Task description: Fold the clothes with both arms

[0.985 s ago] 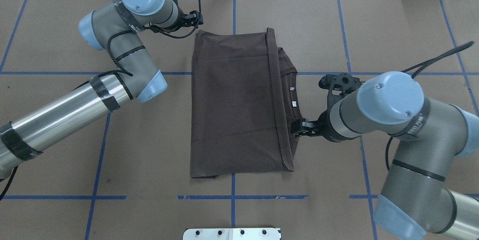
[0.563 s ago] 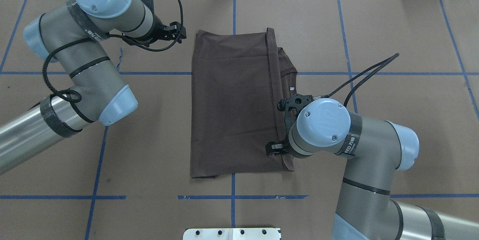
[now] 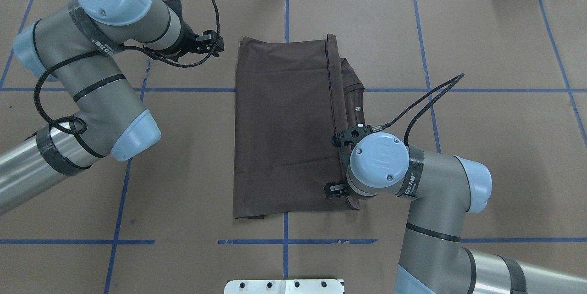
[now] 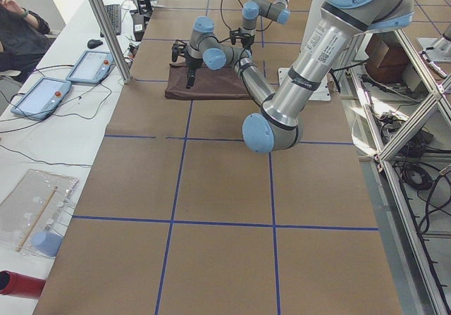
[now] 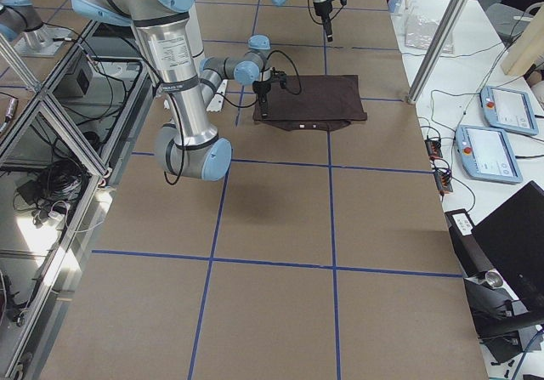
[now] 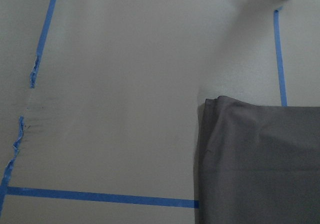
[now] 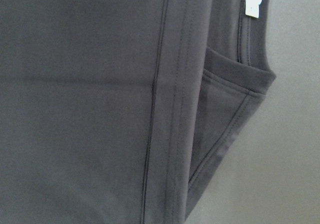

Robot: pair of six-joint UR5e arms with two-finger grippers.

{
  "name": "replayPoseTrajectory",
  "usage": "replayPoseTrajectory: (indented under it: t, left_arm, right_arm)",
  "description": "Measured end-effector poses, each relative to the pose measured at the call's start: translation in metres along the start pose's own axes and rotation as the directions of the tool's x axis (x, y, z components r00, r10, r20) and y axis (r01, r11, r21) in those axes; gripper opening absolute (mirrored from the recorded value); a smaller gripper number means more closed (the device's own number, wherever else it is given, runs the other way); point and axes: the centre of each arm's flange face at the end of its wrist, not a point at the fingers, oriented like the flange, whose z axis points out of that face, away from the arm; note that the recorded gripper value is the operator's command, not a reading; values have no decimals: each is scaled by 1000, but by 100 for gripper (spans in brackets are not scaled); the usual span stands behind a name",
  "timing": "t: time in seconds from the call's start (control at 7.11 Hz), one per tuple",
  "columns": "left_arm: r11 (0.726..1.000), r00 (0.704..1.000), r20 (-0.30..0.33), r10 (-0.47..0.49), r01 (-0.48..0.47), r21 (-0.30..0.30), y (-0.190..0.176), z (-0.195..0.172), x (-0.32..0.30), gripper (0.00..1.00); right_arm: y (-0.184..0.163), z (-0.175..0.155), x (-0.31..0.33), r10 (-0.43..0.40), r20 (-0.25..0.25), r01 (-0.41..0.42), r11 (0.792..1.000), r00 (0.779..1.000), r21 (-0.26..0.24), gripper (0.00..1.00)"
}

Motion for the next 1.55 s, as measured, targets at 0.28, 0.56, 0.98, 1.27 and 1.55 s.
replayPoseTrajectory:
  t: [0.28,0.56,0.98,1.27,1.55]
  left_arm:
    - [1000,1000,0,1,-1,-1,1,0,0,100]
    - [1000,1000,1,1,-1,-4,2,1,1,100]
    - [1000,1000,2,1,-1,-7,4,3,2,100]
    - [1000,1000,2,0,0,-8,4,4,2,100]
    - [1000,1000,3,0,0,-8,4,4,1,100]
  right_arm:
    - [-1,12,1,0,-17,0,1000,1000,-15,100]
    - [-1,18,2,1,-26,-2,1000,1000,-24,100]
    - [-1,21,4,3,-37,-5,999,999,-31,100]
    - [1,23,5,4,-41,-5,999,999,-34,100]
    - [1,27,5,4,-47,-6,999,999,-39,100]
